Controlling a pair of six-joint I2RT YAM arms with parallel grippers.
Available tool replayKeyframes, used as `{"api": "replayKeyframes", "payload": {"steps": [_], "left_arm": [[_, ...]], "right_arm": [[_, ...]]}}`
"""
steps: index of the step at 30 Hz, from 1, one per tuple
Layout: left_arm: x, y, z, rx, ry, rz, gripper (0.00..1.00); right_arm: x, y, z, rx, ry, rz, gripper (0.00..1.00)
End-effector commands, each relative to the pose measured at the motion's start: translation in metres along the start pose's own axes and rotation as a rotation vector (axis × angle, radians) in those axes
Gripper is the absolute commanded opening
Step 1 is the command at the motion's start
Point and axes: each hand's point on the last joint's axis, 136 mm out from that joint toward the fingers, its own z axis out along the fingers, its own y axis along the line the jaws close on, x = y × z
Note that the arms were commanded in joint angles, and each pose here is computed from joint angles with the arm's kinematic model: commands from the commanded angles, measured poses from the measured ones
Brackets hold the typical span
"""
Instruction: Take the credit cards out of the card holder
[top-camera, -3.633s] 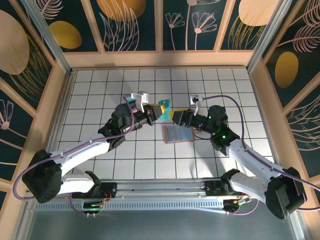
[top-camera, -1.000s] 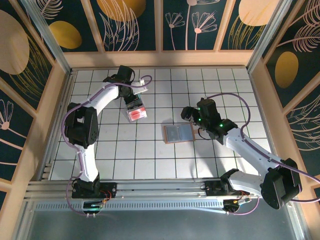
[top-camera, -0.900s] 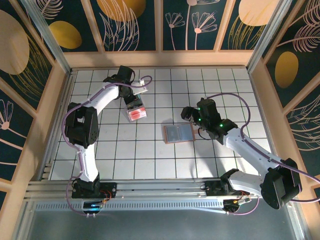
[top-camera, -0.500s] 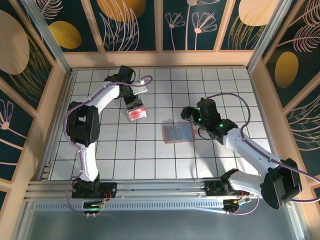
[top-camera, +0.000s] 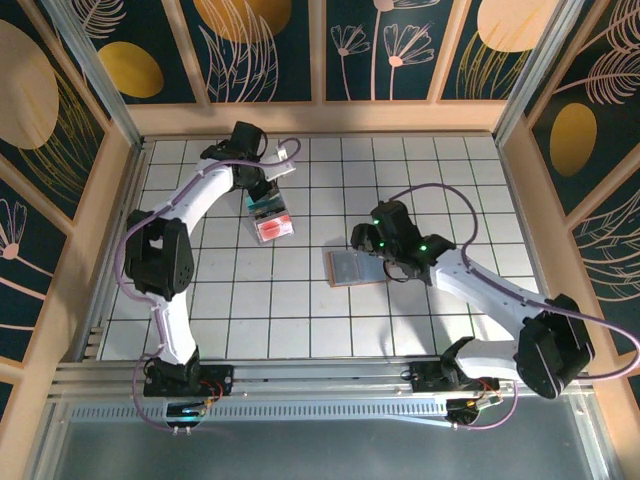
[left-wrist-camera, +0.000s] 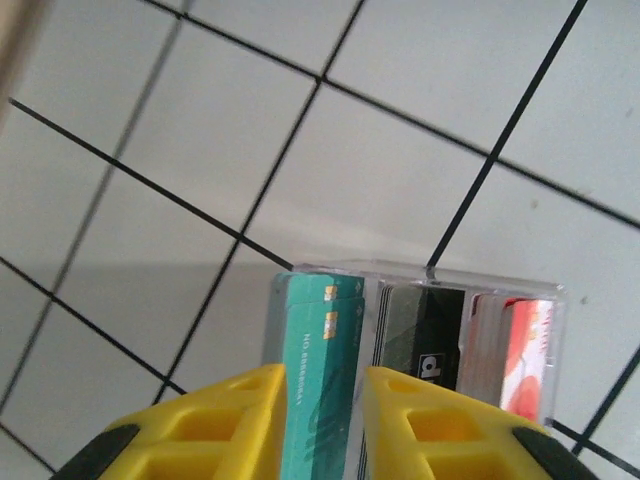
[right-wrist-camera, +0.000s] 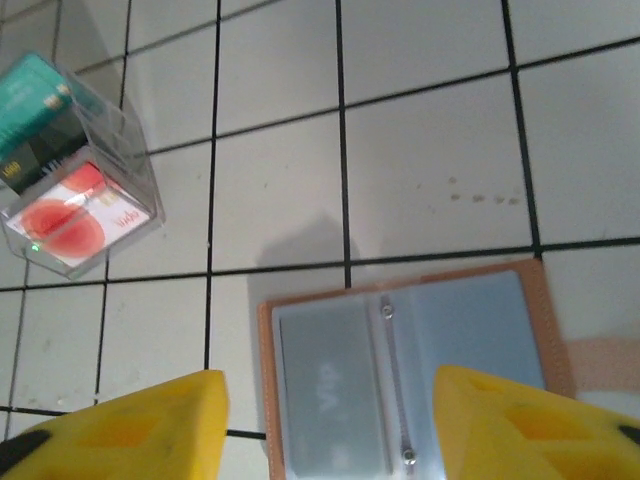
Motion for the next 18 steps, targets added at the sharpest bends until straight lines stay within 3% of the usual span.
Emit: {"api": "replayKeyframes", "payload": {"steps": [1, 5, 13, 15, 18], "left_arm": [[-0.027, 0.006, -0.050, -0.053, -0.138, -0.125, 0.37], [-0.039, 0.008, -0.082, -0.105, -0.260, -0.282, 0.56], [-0.018, 0.025, -0.125, -0.305, -0.395, -0.675, 0.81], [-0.014, 0.020, -0.131, -0.301, -0.435, -0.743, 0.91], [-0.009, 0.012, -0.141, -0.287, -0.522, -0.837, 0.99]], "right_arm": [[0.016, -0.003, 0.006, 0.103, 0.042, -0.110, 0.54], [0.040, 0.003, 0.021, 0.129, 0.119, -0.196, 0.52], [0.069, -0.001, 0.053, 0.203, 0.230, -0.274, 0.57], [0.073, 0.000, 0.058, 0.198, 0.243, -0.278, 0.58], [0.078, 0.003, 0.064, 0.179, 0.259, -0.278, 0.63]]}}
